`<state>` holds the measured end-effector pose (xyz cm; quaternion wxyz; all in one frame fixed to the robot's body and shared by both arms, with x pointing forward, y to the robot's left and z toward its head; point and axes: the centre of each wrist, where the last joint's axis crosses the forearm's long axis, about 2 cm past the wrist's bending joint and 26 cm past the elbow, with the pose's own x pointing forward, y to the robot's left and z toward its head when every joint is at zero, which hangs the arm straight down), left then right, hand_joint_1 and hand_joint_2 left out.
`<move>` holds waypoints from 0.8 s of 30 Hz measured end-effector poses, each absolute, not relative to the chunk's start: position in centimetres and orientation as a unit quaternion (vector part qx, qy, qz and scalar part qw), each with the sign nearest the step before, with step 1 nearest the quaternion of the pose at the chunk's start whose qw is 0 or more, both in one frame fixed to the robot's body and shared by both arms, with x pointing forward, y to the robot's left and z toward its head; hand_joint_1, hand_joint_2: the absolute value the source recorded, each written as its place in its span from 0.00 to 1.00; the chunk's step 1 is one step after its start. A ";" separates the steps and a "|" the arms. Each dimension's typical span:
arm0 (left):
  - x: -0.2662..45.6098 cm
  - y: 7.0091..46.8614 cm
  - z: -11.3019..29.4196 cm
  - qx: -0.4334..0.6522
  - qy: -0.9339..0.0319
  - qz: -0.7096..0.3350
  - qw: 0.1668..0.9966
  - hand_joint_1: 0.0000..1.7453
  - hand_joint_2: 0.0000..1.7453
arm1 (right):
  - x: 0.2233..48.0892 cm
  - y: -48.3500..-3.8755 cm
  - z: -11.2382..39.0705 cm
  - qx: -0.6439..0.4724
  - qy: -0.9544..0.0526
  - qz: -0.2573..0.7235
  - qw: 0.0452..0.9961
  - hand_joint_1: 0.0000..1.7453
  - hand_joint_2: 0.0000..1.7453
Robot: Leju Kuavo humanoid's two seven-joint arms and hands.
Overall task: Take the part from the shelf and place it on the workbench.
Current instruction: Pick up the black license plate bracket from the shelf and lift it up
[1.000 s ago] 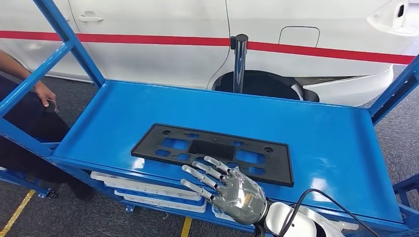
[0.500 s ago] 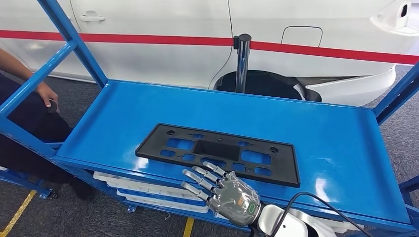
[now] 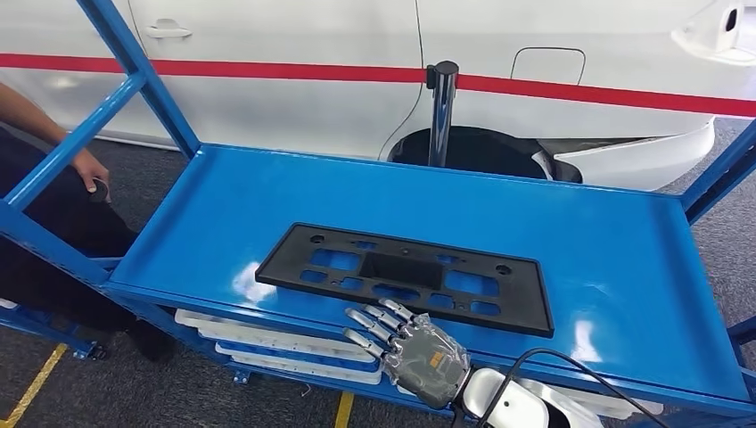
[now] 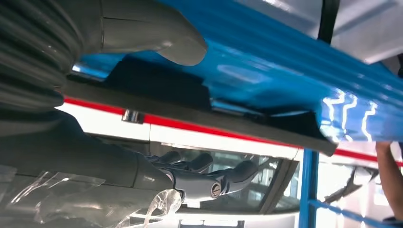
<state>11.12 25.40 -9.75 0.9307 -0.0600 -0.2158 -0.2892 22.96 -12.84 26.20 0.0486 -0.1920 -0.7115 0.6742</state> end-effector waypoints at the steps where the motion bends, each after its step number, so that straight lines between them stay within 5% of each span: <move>1: 11.1 25.4 -9.8 -0.060 -0.216 -0.289 0.931 0.00 0.00 | 23.0 -12.9 26.1 -0.192 -0.710 0.675 0.052 0.00 1.00; 24: 10.5 25.3 -9.9 -0.064 -0.215 -0.286 0.932 0.00 0.00 | 25.0 -15.2 23.7 -0.250 -0.711 0.644 0.131 0.00 1.00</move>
